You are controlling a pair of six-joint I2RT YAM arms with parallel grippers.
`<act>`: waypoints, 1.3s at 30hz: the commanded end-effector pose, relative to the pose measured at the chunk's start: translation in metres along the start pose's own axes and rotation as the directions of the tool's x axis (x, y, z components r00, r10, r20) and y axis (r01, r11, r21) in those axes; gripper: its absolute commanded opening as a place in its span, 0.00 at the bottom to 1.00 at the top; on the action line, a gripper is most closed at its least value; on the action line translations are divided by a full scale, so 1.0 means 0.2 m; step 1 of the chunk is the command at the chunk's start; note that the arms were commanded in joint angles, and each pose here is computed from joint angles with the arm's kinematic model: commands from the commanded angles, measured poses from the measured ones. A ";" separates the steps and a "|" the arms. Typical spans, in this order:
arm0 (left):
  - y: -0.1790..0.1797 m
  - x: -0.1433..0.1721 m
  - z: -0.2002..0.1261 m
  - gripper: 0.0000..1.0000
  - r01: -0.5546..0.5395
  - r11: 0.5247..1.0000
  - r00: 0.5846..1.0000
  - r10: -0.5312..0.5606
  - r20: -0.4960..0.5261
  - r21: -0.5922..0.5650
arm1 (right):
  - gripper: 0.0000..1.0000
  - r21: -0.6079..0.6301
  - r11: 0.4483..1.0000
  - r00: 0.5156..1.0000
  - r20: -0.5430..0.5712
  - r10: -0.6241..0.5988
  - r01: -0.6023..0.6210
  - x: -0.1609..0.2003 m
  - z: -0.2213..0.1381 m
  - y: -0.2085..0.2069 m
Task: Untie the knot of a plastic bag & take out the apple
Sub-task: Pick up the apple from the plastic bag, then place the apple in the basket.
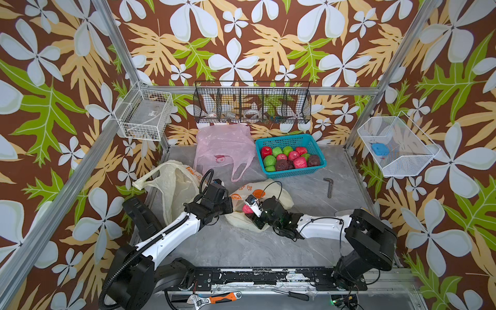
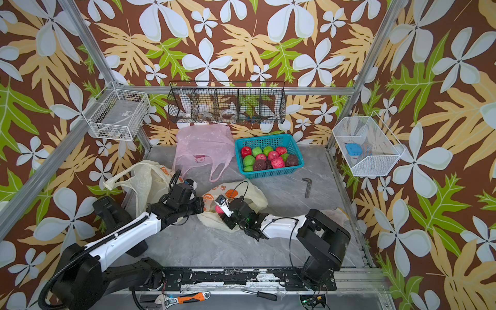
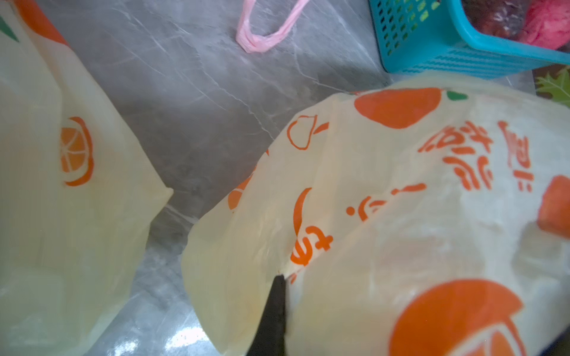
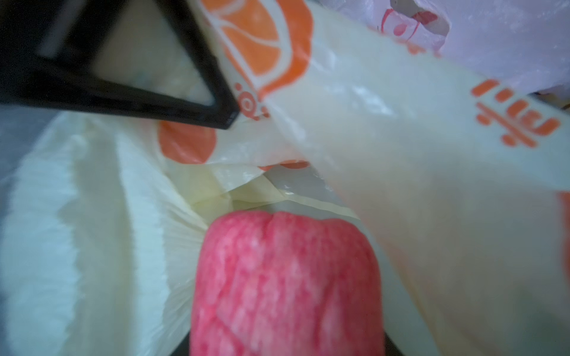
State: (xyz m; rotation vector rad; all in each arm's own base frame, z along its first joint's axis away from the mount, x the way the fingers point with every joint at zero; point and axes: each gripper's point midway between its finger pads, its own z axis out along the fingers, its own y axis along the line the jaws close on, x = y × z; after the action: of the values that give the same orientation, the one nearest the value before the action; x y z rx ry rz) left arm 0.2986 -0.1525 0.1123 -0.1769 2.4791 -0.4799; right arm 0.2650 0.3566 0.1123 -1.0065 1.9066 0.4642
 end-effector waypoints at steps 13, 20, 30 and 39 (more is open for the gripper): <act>-0.02 -0.12 -0.05 0.21 -0.038 0.999 0.999 0.039 0.022 -0.026 | 0.41 0.050 0.996 0.981 0.187 0.059 -0.069 -0.55 -0.43 -0.25; -0.11 -0.17 -0.12 0.41 -0.145 0.988 0.989 0.143 0.045 0.053 | 0.44 0.369 0.869 0.941 0.200 0.273 -0.330 -0.49 -0.41 -0.88; -0.24 -0.14 -0.31 0.60 -0.349 0.916 0.937 0.335 0.104 0.197 | 0.48 0.575 0.727 0.919 0.130 0.372 -0.376 -0.36 0.01 -1.42; -0.29 -0.09 -0.43 0.63 -0.427 0.860 0.904 0.395 0.164 0.279 | 0.60 0.697 0.663 0.944 0.060 0.325 -0.273 -0.33 0.33 -1.67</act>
State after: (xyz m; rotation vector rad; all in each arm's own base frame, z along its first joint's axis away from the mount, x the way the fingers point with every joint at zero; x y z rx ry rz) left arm 0.2691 -0.1726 0.2047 0.3805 2.2414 -0.6120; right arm 0.5744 0.2416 0.1629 -0.2034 2.0613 -0.0271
